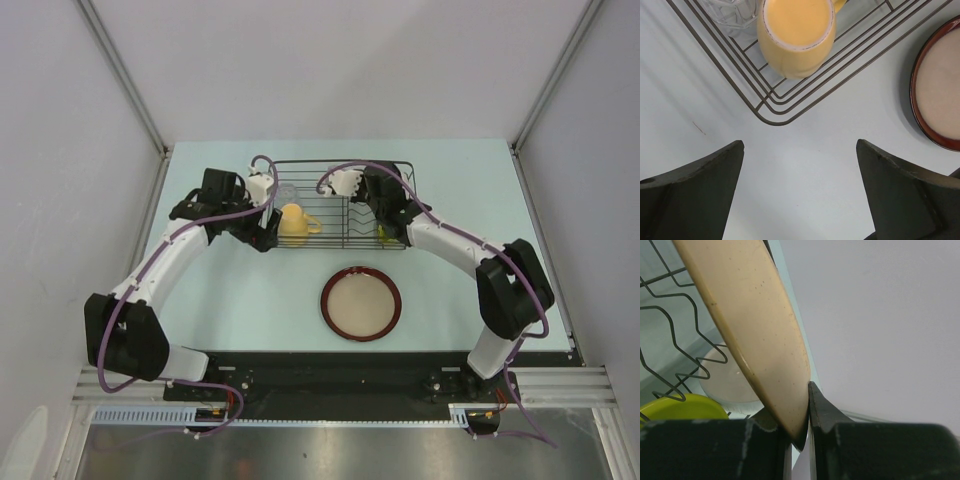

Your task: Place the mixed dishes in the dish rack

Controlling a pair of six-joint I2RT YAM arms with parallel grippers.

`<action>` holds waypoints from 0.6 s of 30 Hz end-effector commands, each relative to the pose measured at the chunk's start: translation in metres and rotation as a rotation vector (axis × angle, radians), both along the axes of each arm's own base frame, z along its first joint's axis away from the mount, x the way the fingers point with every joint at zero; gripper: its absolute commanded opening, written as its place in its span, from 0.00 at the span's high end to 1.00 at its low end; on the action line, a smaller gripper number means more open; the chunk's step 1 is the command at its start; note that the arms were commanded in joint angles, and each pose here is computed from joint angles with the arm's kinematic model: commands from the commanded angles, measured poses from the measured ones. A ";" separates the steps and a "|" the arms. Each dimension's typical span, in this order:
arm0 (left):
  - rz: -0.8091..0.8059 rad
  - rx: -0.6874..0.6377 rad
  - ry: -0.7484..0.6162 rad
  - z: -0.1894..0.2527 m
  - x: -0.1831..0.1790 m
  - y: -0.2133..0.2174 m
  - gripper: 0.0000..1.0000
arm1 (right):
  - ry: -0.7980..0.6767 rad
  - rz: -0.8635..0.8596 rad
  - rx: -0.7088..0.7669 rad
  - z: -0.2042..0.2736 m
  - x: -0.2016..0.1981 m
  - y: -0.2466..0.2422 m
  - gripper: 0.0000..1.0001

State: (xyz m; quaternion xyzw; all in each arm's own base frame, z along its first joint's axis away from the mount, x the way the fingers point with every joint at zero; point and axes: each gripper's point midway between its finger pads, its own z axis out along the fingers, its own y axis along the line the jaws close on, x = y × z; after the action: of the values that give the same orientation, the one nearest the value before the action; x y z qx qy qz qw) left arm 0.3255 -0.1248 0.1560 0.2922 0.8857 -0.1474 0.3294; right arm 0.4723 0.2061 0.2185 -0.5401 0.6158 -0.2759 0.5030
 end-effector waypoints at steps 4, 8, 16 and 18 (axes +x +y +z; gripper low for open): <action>0.016 -0.043 -0.043 0.017 0.010 -0.004 0.00 | -0.130 -0.064 0.152 0.051 0.029 -0.010 1.00; 0.019 -0.041 -0.048 0.020 0.010 -0.003 0.00 | -0.097 -0.076 0.162 0.038 0.040 -0.005 1.00; 0.020 -0.035 -0.055 0.022 0.009 -0.001 0.00 | -0.062 -0.158 0.232 0.018 0.053 -0.014 0.78; 0.020 -0.033 -0.054 0.022 0.009 -0.001 0.00 | -0.071 -0.199 0.257 0.018 0.056 -0.018 0.70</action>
State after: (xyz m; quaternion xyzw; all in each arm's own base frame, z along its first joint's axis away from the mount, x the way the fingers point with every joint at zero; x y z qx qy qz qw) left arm 0.3251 -0.1255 0.1562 0.2884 0.8867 -0.1502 0.3286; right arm 0.5008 0.2040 0.1762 -0.5109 0.6731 -0.2327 0.4815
